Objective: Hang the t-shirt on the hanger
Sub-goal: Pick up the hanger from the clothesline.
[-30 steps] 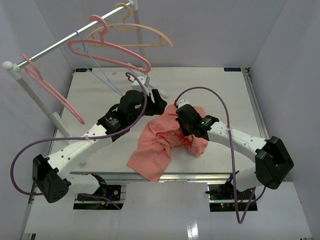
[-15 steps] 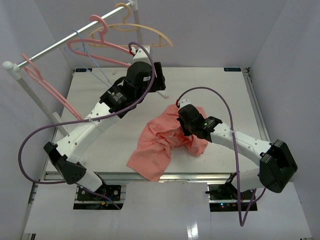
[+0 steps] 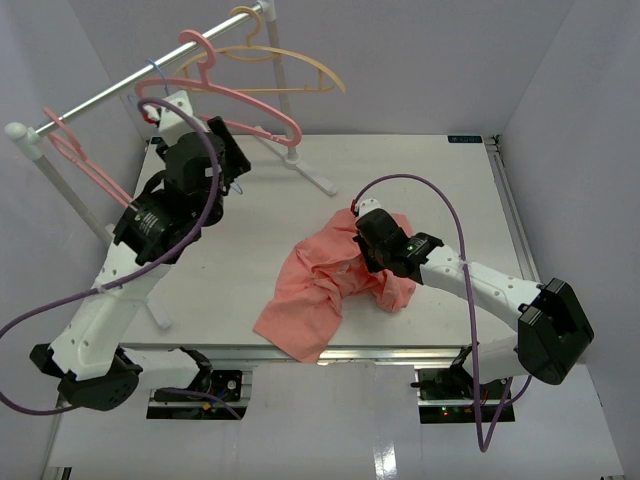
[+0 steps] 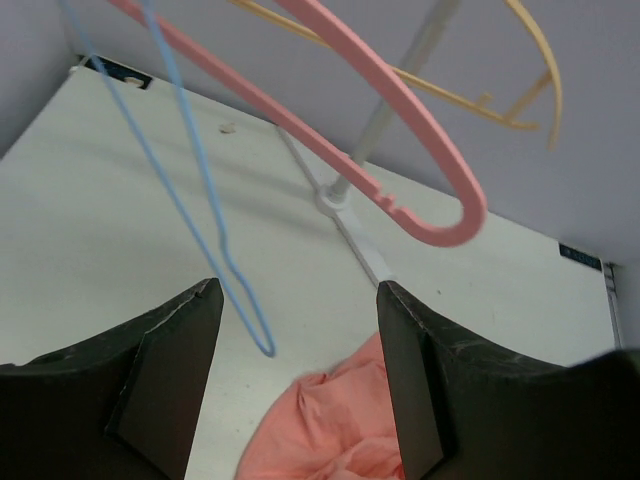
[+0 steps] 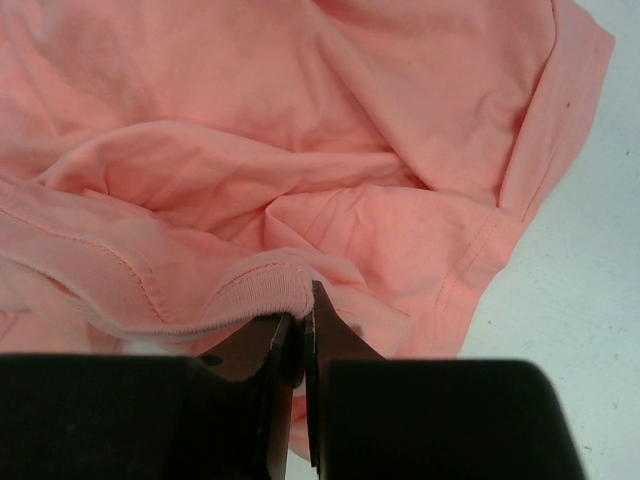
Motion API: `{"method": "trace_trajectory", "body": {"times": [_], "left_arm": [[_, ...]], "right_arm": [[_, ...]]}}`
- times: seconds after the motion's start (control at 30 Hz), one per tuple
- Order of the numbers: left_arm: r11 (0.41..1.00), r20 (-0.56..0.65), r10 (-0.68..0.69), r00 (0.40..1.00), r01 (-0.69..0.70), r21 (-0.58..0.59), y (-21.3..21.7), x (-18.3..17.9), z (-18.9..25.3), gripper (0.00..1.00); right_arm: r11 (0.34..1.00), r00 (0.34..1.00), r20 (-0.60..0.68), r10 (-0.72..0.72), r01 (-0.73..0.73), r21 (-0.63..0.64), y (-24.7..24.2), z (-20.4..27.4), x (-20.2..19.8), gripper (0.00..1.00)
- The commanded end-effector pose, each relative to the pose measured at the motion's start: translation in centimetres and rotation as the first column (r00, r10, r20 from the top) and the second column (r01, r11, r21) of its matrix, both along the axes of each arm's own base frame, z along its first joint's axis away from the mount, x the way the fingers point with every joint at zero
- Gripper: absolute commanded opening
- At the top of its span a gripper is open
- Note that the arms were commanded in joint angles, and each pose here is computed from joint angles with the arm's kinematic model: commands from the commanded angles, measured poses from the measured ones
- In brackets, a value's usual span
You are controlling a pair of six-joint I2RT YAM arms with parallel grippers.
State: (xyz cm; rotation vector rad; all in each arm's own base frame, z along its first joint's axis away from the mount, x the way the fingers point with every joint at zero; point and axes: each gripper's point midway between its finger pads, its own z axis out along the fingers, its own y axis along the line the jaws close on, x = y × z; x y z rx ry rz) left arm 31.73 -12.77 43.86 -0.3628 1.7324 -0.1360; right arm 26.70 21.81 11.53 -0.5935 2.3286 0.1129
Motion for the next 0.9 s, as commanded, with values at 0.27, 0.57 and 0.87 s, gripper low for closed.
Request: {"method": "trace_trajectory", "body": {"times": [0.27, 0.57, 0.87], "left_arm": [[0.981, -0.101, 0.179, 0.979, -0.185, -0.051, 7.4, 4.0, -4.2, 0.73], [0.985, -0.111, 0.173, 0.979, -0.175, -0.009, 7.1, 6.1, -7.1, 0.71], [0.976, -0.134, 0.217, 0.967, -0.217, 0.012, 8.0, 5.7, -8.4, 0.51]], "right_arm": [[0.999, 0.999, 0.012, 0.034, -0.034, 0.015, 0.9, 0.3, 0.0, 0.08], [0.999, 0.999, 0.011, 0.042, -0.042, -0.003, 1.0, 0.1, -0.3, 0.08], [0.999, 0.999, 0.011, 0.042, -0.042, -0.023, 0.9, -0.1, -0.3, 0.08]]}}
